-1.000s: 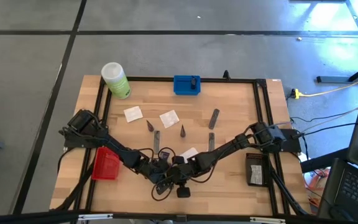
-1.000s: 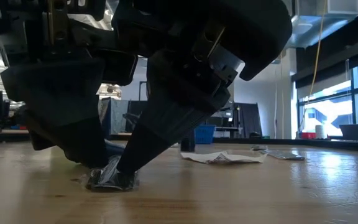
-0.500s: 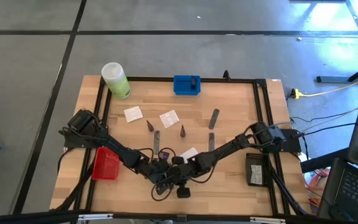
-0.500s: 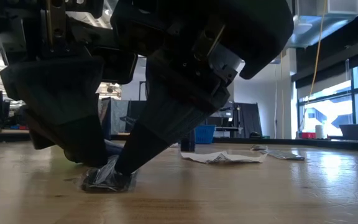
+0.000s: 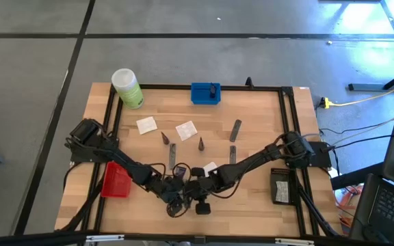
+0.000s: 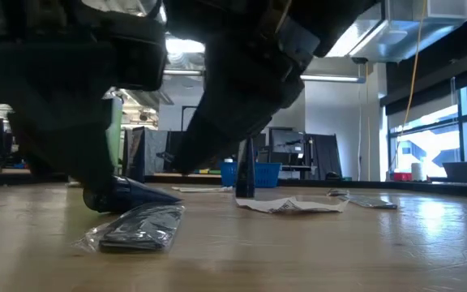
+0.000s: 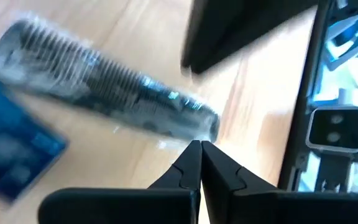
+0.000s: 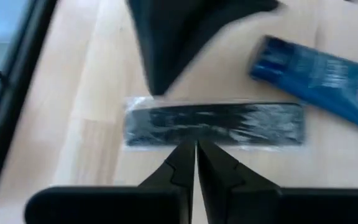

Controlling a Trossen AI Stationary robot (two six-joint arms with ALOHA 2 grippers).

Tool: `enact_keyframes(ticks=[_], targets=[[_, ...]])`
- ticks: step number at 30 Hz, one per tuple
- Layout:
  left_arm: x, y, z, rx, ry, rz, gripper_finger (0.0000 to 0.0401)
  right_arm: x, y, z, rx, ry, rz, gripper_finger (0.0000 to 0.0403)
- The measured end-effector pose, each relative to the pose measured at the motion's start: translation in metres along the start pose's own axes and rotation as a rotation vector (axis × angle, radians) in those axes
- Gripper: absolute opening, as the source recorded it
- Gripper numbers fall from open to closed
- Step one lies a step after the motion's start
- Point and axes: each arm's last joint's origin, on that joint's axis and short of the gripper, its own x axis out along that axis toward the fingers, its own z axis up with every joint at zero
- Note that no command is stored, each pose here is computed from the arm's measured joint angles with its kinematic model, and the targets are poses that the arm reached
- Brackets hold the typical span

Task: Pick & Place Travel size toiletries
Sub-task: Put the black hair comb into the red basket

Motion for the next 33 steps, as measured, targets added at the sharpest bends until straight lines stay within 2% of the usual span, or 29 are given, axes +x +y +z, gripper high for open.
enact_keyframes(ticks=[5,9,13,19,23,33], targets=[[-0.001,-0.001,-0.008,-0.037,0.020,0.018,0.0004,-0.002,0.000,-0.003,-0.009,0.035,-0.022,0.0016],[-0.001,0.000,-0.013,-0.068,0.007,0.065,0.0020,0.002,0.000,-0.011,-0.005,0.093,-0.036,0.0004],[0.002,0.004,-0.019,-0.084,-0.009,0.116,0.0051,0.012,0.003,-0.016,-0.010,0.102,-0.036,0.0004],[0.008,0.003,-0.020,-0.125,-0.020,0.094,0.0111,0.022,0.004,-0.020,0.002,0.108,-0.009,0.0002],[0.008,0.004,-0.019,-0.138,-0.029,0.096,0.0137,0.024,0.006,-0.018,-0.002,0.074,0.006,0.0002],[0.010,0.005,-0.014,-0.119,-0.025,0.081,0.0145,0.027,0.010,-0.012,-0.019,0.002,0.063,0.0001]])
